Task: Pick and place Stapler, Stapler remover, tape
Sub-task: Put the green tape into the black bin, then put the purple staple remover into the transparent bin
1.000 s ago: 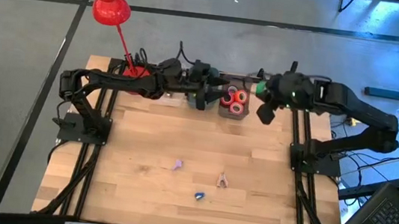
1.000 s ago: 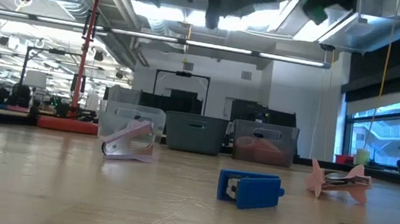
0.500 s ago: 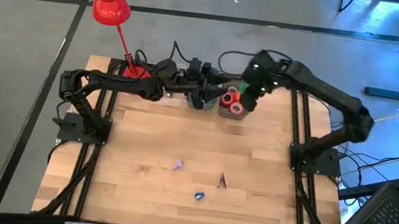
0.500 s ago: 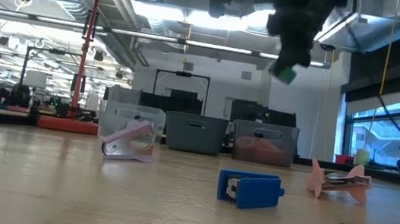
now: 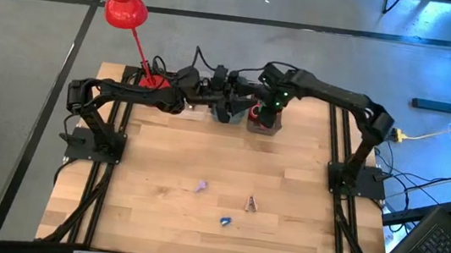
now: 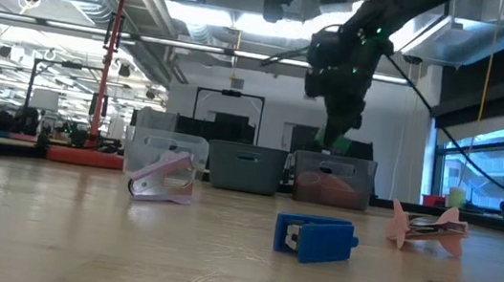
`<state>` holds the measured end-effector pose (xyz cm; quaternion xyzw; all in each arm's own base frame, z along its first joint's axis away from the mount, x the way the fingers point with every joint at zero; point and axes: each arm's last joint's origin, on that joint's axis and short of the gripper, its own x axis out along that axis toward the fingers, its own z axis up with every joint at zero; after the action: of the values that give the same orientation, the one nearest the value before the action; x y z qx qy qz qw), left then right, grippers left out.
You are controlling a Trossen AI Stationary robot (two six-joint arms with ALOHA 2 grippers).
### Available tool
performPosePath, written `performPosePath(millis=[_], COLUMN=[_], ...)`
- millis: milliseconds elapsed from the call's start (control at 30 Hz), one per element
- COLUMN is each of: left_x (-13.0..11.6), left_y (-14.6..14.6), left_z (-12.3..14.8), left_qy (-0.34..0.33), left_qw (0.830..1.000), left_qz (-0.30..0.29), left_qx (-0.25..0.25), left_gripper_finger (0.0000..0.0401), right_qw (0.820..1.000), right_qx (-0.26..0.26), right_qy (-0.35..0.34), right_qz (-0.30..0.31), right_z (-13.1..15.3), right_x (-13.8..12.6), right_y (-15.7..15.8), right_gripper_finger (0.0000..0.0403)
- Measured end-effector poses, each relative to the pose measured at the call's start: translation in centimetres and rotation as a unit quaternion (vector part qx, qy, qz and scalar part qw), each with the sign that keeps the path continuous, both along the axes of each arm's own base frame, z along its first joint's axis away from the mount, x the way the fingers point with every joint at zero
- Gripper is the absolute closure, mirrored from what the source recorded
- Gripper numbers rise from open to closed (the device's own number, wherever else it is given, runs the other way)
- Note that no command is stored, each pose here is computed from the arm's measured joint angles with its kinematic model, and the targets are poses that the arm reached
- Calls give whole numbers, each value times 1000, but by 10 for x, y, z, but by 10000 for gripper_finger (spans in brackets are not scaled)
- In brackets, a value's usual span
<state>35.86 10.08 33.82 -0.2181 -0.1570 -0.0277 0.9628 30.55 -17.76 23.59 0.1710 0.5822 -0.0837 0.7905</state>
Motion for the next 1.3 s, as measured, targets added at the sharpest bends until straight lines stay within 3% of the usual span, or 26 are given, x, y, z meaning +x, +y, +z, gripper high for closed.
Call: performPosePath(millis=[400,633,900,1067,1300], left_x=[0,0,0,0,0], left_y=[0,0,0,0,0], left_z=[0,0,0,0,0], left_qy=[0,0,0,0,0], left_qw=[1000,1000,1000,1000,1000], left_qz=[0,0,0,0,0], left_qx=[-1,-1,0,0,0], left_gripper_finger=[123,123,123,123,123], right_qw=[998,997,997,999,999], right_qx=[31,47,48,34,-33], right_qy=[51,55,54,29,-33], right_qz=[7,11,6,-4,-26], right_z=[-51,-62,-61,-41,25], right_x=[12,14,15,14,-3], right_y=[-16,-17,-17,-18,-9], right_gripper_finger=[364,359,213,153,131])
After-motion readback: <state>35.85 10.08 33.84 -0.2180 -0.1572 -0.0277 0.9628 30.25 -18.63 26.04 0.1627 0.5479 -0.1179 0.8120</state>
